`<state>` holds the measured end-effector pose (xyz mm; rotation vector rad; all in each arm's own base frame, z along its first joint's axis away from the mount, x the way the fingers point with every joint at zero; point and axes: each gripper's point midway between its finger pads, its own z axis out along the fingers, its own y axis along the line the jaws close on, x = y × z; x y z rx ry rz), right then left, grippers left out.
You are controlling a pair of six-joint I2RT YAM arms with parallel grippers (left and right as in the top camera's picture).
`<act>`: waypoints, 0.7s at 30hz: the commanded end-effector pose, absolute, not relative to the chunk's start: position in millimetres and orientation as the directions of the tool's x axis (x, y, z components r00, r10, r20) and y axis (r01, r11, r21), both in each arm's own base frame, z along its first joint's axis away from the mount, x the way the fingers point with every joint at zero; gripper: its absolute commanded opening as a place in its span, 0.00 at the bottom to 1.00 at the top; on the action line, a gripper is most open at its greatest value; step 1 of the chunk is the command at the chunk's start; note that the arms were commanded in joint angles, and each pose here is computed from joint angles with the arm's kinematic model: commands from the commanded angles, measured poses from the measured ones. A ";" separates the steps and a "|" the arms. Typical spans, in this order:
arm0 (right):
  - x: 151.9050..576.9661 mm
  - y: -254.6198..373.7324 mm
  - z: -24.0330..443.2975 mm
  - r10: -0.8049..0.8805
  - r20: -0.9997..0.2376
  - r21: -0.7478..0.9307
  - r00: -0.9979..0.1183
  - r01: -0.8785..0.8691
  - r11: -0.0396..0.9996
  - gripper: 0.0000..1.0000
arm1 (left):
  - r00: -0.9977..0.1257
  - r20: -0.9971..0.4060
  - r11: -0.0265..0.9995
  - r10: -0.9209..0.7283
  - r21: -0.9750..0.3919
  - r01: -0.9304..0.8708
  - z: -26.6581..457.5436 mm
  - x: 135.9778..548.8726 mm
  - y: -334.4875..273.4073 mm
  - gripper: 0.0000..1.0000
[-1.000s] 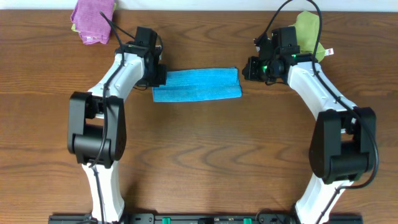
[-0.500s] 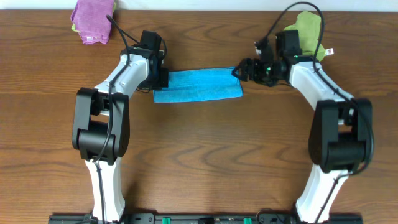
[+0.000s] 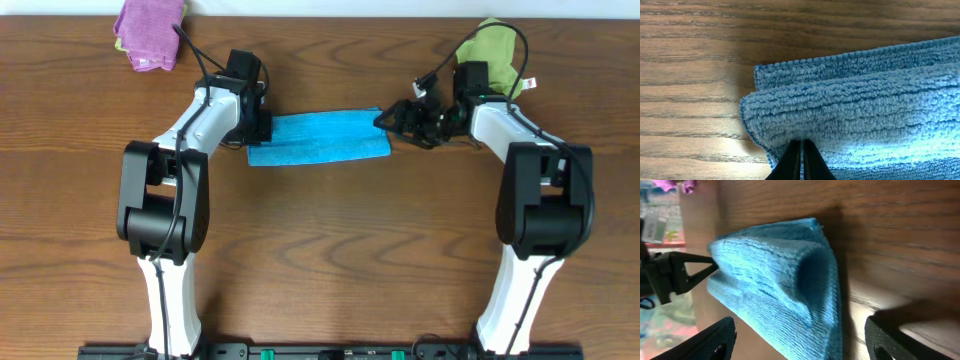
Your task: Fold the cloth
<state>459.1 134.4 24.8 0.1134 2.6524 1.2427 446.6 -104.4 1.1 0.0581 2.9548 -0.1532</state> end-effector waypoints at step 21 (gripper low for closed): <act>455.3 159.3 -20.6 0.155 -0.082 0.761 -0.984 0.039 0.648 0.01 | -0.996 -0.082 0.995 0.017 -0.095 0.025 -23.5 426.2 -107.9 0.06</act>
